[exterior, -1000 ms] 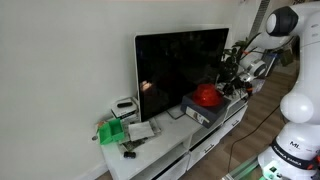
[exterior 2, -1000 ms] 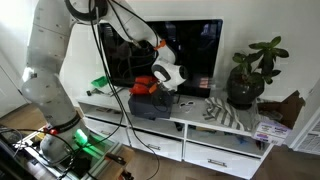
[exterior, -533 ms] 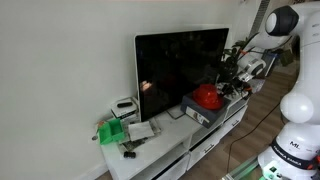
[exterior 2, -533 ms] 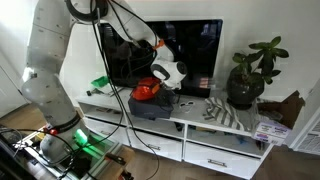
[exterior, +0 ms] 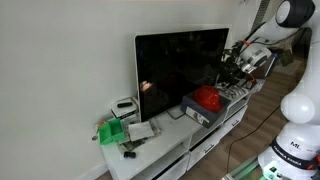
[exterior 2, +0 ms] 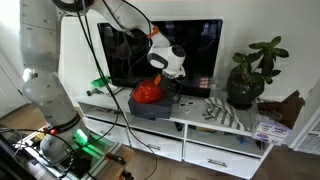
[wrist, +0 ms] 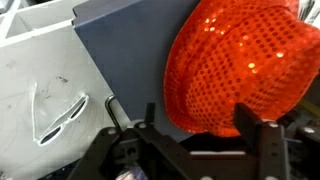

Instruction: Put the red hat on the grey box

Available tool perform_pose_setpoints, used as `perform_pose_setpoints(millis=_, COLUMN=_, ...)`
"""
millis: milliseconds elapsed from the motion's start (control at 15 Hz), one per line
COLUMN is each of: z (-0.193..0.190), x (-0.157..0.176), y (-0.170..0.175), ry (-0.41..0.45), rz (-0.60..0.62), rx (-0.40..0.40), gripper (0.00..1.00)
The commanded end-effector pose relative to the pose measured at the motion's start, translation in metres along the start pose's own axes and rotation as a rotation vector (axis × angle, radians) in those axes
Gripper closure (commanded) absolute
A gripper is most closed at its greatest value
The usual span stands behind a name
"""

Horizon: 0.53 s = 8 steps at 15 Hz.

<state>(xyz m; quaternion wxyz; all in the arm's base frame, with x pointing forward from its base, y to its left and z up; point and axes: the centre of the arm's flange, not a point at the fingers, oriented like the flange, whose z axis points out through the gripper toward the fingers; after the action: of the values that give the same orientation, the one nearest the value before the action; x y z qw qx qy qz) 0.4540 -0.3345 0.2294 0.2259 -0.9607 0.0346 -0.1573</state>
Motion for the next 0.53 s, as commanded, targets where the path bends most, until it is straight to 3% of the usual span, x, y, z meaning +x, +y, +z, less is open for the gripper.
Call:
perform_pose_setpoints(millis=0, z=-0.051, x=-0.015, y=-0.066, ry=-0.05, rz=-0.032, rx=-0.087, gripper=0.0)
perform_pose_setpoints(millis=467, z=-0.109, x=-0.042, y=-0.168, ry=-0.188, rz=-0.183, rx=-0.261, gripper=0.0)
